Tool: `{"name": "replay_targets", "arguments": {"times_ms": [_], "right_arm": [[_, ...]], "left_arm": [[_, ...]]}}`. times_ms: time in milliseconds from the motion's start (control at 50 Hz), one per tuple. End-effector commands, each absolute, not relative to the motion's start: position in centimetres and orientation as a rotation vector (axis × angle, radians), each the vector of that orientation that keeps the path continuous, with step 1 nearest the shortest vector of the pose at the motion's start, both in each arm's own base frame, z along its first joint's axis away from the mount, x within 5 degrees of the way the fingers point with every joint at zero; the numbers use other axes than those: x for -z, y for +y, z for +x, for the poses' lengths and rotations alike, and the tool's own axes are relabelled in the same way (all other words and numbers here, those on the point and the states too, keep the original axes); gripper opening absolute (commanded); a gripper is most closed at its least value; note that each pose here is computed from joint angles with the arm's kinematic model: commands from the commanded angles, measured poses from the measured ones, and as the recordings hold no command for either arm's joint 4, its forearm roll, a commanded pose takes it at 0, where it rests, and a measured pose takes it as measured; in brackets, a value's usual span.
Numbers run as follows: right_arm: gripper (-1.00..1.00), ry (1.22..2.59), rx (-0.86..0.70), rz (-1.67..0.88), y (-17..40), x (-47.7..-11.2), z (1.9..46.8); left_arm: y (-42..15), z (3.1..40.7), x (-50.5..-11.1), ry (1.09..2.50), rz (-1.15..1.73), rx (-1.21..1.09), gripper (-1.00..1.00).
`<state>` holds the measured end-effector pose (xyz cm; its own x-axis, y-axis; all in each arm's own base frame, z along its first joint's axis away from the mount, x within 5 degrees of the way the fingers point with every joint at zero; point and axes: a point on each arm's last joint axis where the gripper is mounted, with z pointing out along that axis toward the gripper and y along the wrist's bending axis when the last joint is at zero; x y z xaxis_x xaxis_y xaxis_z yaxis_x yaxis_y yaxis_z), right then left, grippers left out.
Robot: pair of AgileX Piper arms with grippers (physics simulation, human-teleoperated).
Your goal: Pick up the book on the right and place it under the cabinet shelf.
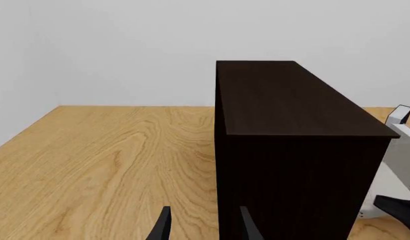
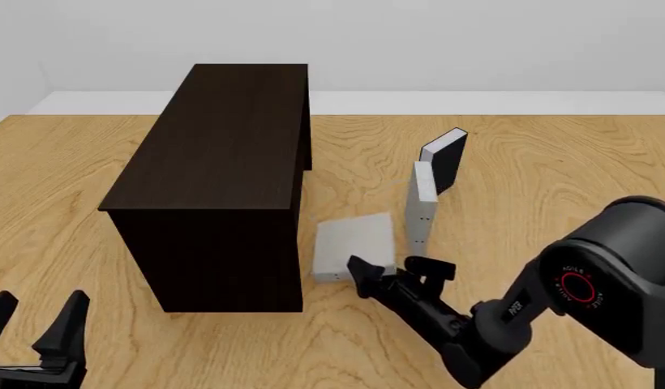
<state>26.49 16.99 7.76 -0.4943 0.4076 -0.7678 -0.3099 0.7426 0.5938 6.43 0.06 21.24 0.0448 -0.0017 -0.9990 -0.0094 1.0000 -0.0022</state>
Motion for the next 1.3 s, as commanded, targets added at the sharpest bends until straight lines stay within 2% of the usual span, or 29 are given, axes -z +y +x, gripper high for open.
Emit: {"name": "replay_targets", "arguments": {"times_ms": [20, 620, 900, 1300], "right_arm": [[1.0, 2.044, -0.842, 0.213, 15.1, -5.7, 24.8], [1.0, 2.036, -0.796, 0.197, 12.6, -7.9, 22.0], [1.0, 2.019, -0.779, 0.123, 12.1, -10.6, 20.3], [1.0, 2.052, -0.597, -0.014, 11.3, -13.0, 21.7]], "left_arm": [[0.1, 6.4, -21.2, 1.526, -0.009, -0.006, 1.0], [0.1, 6.4, -21.2, 1.526, -0.009, -0.006, 1.0], [0.1, 6.4, -21.2, 1.526, -0.009, -0.006, 1.0], [0.0, 6.3, -21.2, 1.526, -0.003, 0.0, 1.0]]}}
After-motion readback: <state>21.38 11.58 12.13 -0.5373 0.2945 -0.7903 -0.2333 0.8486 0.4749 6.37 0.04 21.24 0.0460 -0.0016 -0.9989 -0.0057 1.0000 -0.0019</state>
